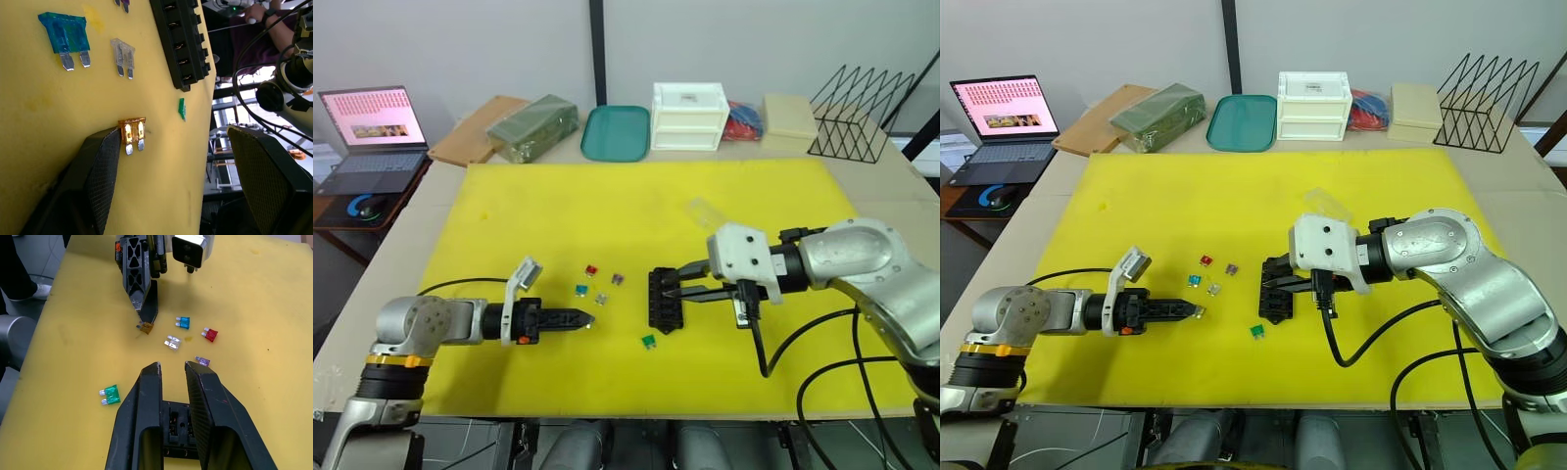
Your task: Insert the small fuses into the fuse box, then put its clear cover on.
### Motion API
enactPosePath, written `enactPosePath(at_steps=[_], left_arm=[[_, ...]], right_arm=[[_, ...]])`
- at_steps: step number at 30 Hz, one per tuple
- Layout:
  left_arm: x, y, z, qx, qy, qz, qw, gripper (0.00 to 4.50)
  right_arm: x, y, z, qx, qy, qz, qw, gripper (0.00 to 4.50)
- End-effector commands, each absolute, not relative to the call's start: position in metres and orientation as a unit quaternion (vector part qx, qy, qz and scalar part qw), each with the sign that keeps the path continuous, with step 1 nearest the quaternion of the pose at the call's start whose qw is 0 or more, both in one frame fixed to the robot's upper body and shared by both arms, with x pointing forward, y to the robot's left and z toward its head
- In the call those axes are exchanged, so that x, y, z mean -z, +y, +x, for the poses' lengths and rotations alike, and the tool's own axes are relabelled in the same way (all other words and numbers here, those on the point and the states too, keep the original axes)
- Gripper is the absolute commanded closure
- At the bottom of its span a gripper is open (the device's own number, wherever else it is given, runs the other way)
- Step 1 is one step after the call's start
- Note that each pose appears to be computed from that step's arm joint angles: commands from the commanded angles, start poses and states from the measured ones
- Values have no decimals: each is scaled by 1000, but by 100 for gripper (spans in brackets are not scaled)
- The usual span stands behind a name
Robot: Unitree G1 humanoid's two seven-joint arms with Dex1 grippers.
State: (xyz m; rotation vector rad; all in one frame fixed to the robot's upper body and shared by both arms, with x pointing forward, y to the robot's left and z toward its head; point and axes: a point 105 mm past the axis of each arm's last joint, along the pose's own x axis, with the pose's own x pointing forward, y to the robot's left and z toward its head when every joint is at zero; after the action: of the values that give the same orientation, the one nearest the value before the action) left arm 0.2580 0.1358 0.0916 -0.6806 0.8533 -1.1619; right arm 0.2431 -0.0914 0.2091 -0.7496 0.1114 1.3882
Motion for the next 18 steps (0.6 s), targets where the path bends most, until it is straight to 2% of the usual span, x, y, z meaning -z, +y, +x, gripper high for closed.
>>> enactPosePath(at_steps=[1,3,13,14,16,18], left_arm=[[-73,136,257,499,410,-293,705,128],[-73,136,255,504,410,-290,703,182],[-69,140,254,500,414,-277,708,182],[-68,140,254,499,414,-276,710,212],[-68,141,255,499,413,-275,710,240],[-68,142,255,499,413,-273,711,308]], right_arm=[[-213,-90,241,-621,39,-351,700,361],[-213,-90,241,-621,39,-351,699,361],[-212,-91,242,-620,39,-354,699,361],[-212,-91,242,-620,39,-354,699,361],[-212,-91,242,-620,39,-355,698,361],[-212,-91,243,-621,39,-355,698,361]])
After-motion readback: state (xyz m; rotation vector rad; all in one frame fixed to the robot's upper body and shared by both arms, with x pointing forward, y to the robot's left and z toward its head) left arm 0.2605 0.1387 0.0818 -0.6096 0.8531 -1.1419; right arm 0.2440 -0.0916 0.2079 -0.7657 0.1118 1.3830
